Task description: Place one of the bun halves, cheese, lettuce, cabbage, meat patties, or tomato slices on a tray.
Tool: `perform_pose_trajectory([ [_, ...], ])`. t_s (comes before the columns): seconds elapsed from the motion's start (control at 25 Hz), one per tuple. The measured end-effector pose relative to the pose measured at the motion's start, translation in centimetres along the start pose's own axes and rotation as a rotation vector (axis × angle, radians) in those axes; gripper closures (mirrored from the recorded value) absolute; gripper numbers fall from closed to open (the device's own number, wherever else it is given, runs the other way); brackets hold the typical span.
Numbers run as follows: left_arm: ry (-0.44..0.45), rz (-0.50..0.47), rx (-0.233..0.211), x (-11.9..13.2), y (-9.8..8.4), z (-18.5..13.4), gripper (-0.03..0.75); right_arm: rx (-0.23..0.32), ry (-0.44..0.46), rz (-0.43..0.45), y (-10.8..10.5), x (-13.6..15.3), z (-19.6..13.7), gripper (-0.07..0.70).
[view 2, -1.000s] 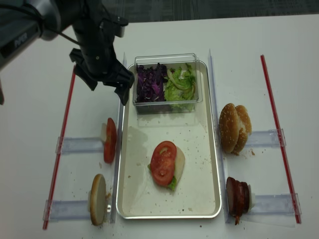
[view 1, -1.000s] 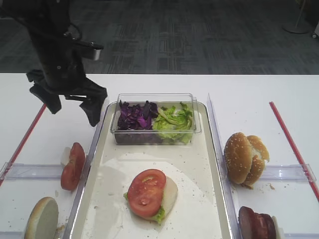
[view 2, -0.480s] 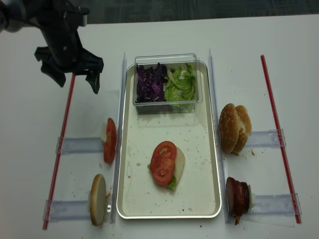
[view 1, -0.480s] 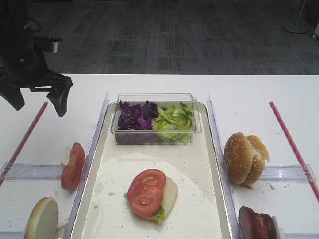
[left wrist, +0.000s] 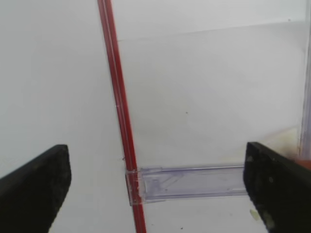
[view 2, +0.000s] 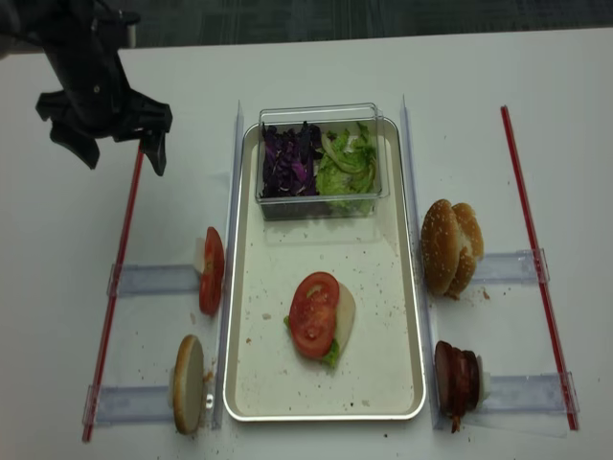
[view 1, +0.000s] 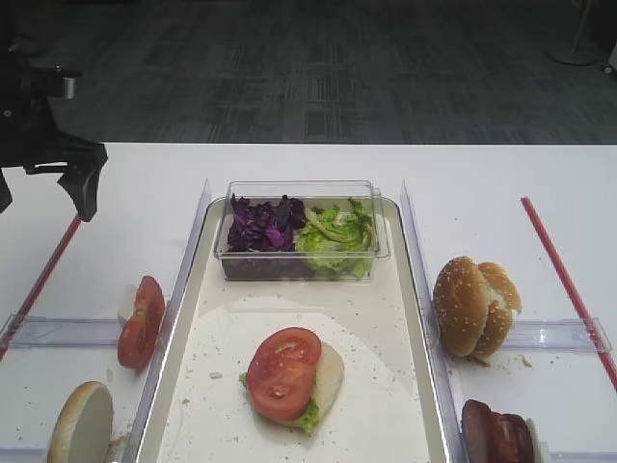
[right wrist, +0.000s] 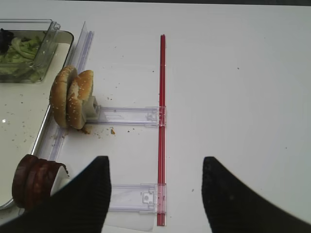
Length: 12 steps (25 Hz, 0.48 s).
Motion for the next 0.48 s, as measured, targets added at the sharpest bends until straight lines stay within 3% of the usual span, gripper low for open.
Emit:
perform_pose_trajectory([
  [0.2, 0.003, 0.006, -0.041, 0.1, 1.2, -0.3, 0.055, 0.000, 0.000, 0.000, 0.0, 0.0, 0.0, 0.186],
  [0.48, -0.007, -0.009, -0.040, -0.3, 1.1, -0.3, 0.055, 0.000, 0.000, 0.000, 0.0, 0.0, 0.0, 0.186],
])
Point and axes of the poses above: a point on each arm's last joint axis where the gripper is mounted, x pointing out along that axis toward the gripper, y along the wrist's bending axis when the last joint is at zero, z = x × y, the point moved 5 cm from there along x, pointing out along that axis toward the gripper, and after that the axes turned 10 degrees about x, right-handed, at the moved point
